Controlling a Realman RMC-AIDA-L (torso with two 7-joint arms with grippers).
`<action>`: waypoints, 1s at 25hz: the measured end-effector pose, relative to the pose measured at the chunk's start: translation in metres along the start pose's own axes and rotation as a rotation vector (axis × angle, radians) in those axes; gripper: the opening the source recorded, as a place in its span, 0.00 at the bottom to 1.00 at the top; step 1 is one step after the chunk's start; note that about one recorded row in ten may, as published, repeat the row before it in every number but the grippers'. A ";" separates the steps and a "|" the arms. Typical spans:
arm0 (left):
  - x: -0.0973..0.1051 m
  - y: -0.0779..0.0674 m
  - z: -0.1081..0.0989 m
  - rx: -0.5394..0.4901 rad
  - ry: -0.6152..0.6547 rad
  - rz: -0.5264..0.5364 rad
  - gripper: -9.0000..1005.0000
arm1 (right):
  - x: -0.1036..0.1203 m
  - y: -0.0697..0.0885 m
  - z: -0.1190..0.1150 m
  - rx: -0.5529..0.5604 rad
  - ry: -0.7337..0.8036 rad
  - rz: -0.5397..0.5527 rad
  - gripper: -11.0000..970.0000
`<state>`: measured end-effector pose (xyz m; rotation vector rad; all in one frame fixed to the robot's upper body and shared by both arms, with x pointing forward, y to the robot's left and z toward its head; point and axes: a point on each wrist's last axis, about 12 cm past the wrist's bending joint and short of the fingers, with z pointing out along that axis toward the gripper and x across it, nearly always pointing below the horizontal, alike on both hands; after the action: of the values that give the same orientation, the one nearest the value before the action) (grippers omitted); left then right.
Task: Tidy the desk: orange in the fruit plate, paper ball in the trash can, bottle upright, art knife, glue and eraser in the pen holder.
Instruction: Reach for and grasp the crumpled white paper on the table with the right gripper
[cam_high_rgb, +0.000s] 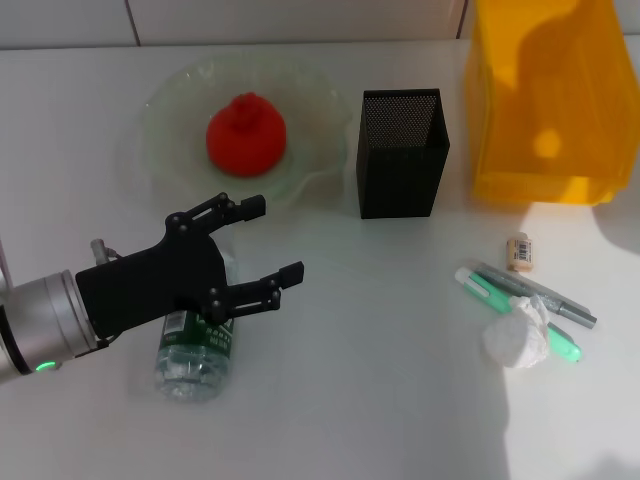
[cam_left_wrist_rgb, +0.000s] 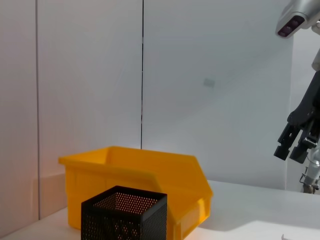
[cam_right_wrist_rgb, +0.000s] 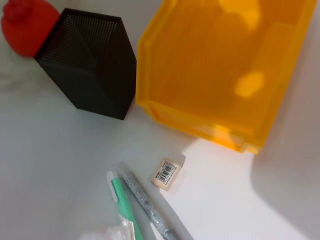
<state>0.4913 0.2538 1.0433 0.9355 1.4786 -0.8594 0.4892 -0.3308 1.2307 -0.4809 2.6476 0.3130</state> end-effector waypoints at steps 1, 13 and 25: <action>0.001 0.000 0.000 0.001 0.004 0.000 0.87 | -0.001 0.000 0.001 0.003 0.006 0.007 0.82; 0.003 0.000 0.001 0.000 0.025 0.001 0.87 | -0.012 0.016 0.035 0.047 0.149 -0.011 0.82; 0.005 -0.001 -0.002 -0.007 0.040 0.002 0.87 | -0.029 0.048 0.076 -0.029 0.162 -0.066 0.82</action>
<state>0.4894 0.2560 1.0384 0.9538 1.5140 -0.8376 0.5240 -0.2568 1.1838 -0.6257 2.7794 0.3044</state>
